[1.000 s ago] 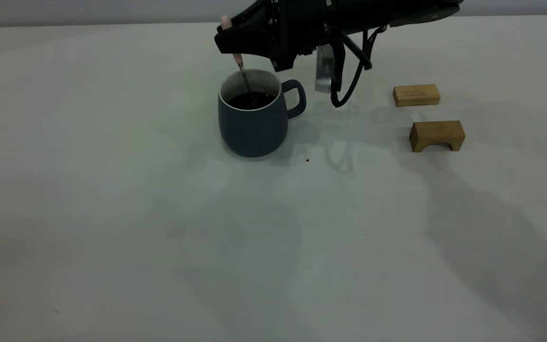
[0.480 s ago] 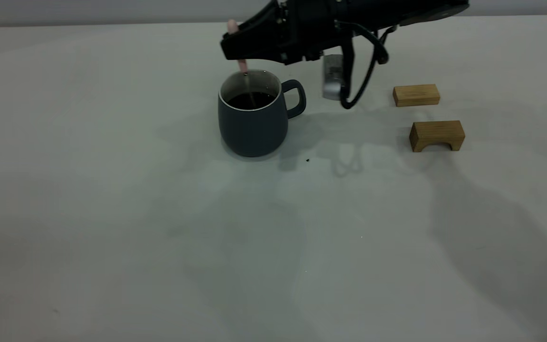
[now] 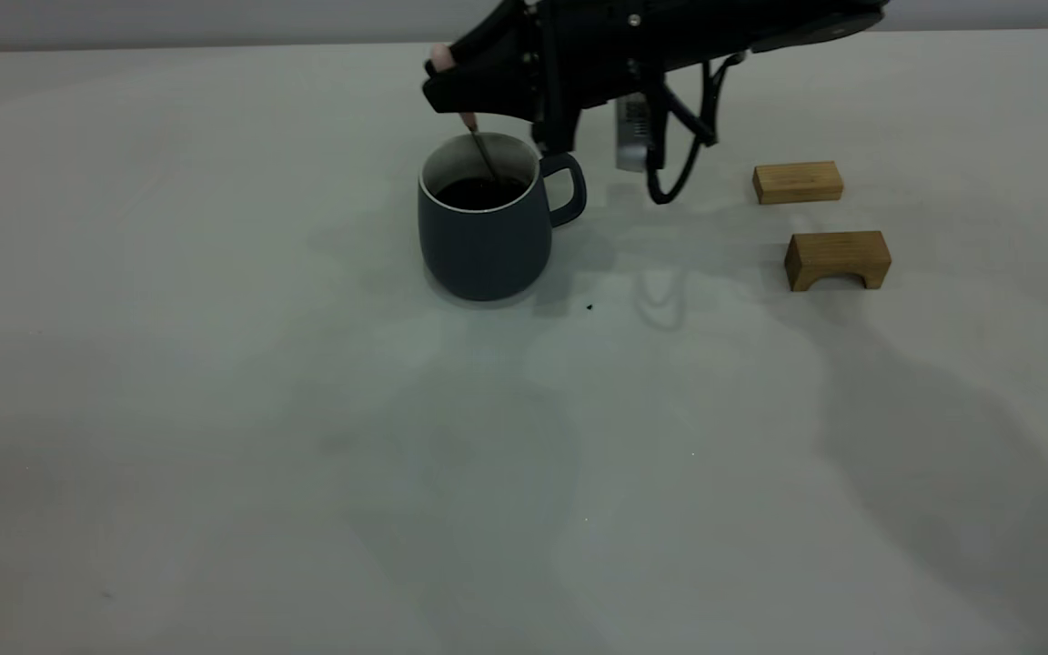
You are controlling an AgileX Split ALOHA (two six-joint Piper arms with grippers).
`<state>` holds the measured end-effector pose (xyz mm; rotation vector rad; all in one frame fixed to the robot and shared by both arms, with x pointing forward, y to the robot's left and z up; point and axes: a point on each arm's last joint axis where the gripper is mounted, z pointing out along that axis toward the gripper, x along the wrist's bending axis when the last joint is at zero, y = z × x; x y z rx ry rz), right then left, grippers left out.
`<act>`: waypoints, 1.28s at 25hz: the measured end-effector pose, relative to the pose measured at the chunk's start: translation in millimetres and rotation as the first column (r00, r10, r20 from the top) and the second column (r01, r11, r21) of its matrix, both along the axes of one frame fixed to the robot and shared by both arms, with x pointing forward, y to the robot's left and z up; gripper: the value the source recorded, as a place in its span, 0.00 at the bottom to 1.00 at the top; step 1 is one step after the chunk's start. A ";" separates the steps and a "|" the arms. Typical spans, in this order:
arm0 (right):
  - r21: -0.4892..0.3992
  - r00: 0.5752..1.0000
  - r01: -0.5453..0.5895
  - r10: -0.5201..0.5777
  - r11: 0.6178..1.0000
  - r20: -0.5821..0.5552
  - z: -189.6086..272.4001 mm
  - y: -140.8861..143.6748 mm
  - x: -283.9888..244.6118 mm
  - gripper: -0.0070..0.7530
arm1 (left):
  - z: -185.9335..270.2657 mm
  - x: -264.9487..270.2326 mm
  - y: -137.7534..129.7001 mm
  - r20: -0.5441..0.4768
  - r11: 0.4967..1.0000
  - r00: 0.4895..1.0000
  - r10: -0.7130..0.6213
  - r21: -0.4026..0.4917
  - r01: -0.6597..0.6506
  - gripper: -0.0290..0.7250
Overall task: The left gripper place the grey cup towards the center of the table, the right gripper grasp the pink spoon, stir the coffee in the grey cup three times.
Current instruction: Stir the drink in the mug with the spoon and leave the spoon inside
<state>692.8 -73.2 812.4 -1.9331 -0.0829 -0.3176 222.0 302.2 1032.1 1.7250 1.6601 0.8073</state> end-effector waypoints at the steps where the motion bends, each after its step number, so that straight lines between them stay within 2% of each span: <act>1: 0.013 1.000 -0.008 0.009 1.000 -0.021 0.8 -2.1 -0.5 0.18 | 0.0 0.0 0.0 0.000 1.000 1.000 0.000 0.000 0.000 0.82; 6: 0.089 0.968 0.026 -0.003 0.996 -0.250 4.5 -3.8 -4.1 0.18 | 0.0 0.0 0.0 0.000 1.000 1.000 0.000 0.000 0.000 0.82; 8: 0.095 0.953 0.038 -0.008 0.995 -0.302 4.6 0.1 -6.1 0.18 | 0.0 0.0 0.0 0.000 1.000 1.000 0.000 0.000 0.000 0.82; 11: 0.108 0.948 0.055 -0.018 0.993 -0.317 5.6 8.5 -7.9 0.18 | 0.0 0.0 0.0 0.000 1.000 1.000 0.000 0.000 0.000 0.82; 15: 0.117 0.974 0.063 -0.035 0.991 -0.224 7.1 16.1 -6.6 0.18 | 0.0 0.0 0.0 0.000 1.000 1.000 0.000 0.000 0.000 0.82; 20: 0.070 0.997 0.034 -0.029 0.997 -0.073 4.8 14.2 -3.8 0.18 | 0.0 0.0 0.0 0.000 1.000 1.000 0.000 0.000 0.000 0.82; 32: -0.056 0.988 -0.155 0.155 0.986 -0.012 -4.8 -7.0 -11.2 0.18 | 0.0 0.0 0.0 0.000 1.000 1.000 0.000 0.000 0.000 0.82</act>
